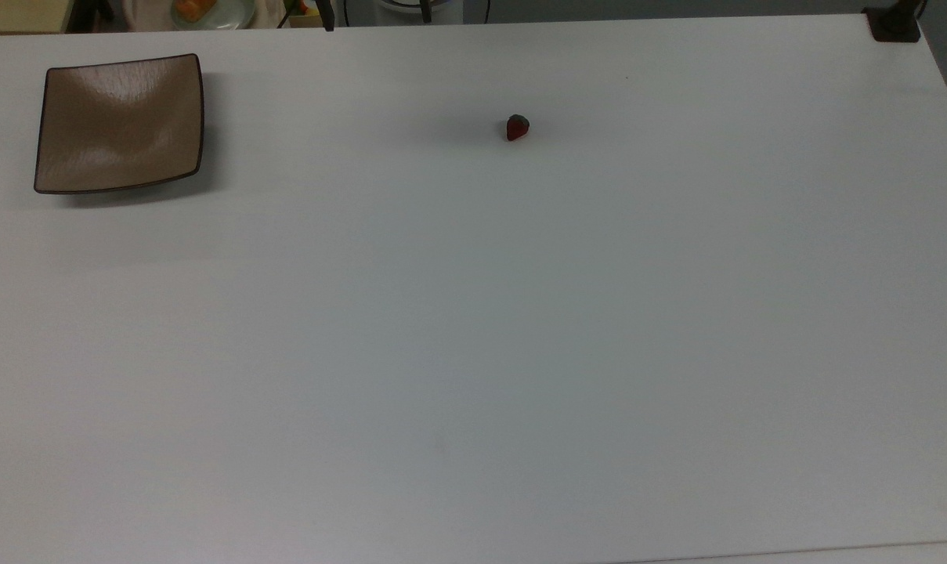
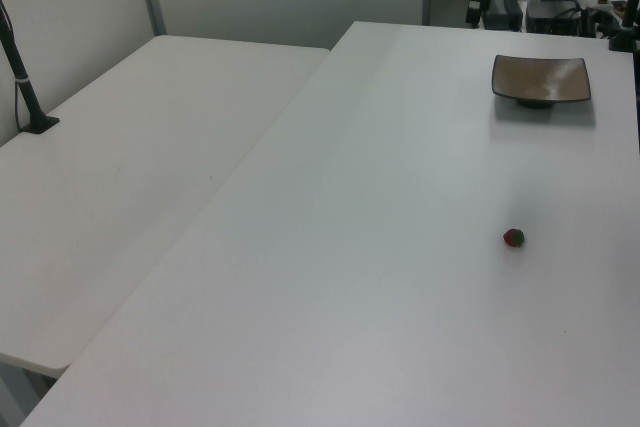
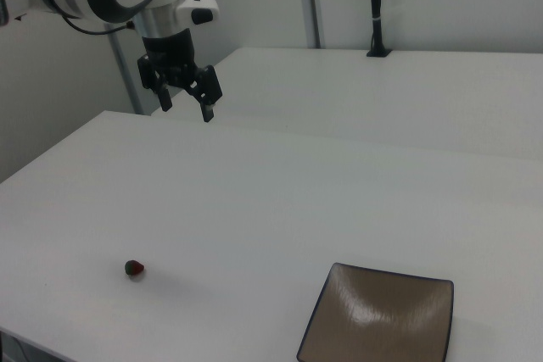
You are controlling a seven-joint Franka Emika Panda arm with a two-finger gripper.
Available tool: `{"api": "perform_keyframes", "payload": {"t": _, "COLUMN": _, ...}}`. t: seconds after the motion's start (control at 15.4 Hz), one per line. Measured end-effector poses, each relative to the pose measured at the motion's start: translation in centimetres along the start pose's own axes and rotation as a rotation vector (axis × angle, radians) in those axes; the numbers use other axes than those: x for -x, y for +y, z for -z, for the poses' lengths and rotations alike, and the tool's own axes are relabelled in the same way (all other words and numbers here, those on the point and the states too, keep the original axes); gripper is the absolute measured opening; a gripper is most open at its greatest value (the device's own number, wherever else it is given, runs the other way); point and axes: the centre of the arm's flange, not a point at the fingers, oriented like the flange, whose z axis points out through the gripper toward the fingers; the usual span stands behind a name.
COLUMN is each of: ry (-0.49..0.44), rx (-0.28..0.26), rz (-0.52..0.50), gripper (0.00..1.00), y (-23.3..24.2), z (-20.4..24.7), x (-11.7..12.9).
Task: Strawberries on a ceramic plate
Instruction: 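Move the open gripper across the table toward the red strawberry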
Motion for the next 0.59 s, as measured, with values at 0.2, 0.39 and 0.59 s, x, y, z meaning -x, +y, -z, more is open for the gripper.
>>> {"api": "perform_keyframes", "payload": {"t": 0.2, "ry": 0.000, "rx": 0.000, "rz": 0.004, "gripper": 1.00, "y": 0.01, "z": -0.02, "x": 0.00}}
{"api": "perform_keyframes", "payload": {"t": 0.39, "ry": -0.001, "rx": 0.000, "rz": 0.011, "gripper": 1.00, "y": 0.01, "z": -0.05, "x": 0.01}}
{"api": "perform_keyframes", "payload": {"t": 0.59, "ry": -0.002, "rx": 0.000, "rz": 0.024, "gripper": 1.00, "y": 0.01, "z": -0.10, "x": 0.02}}
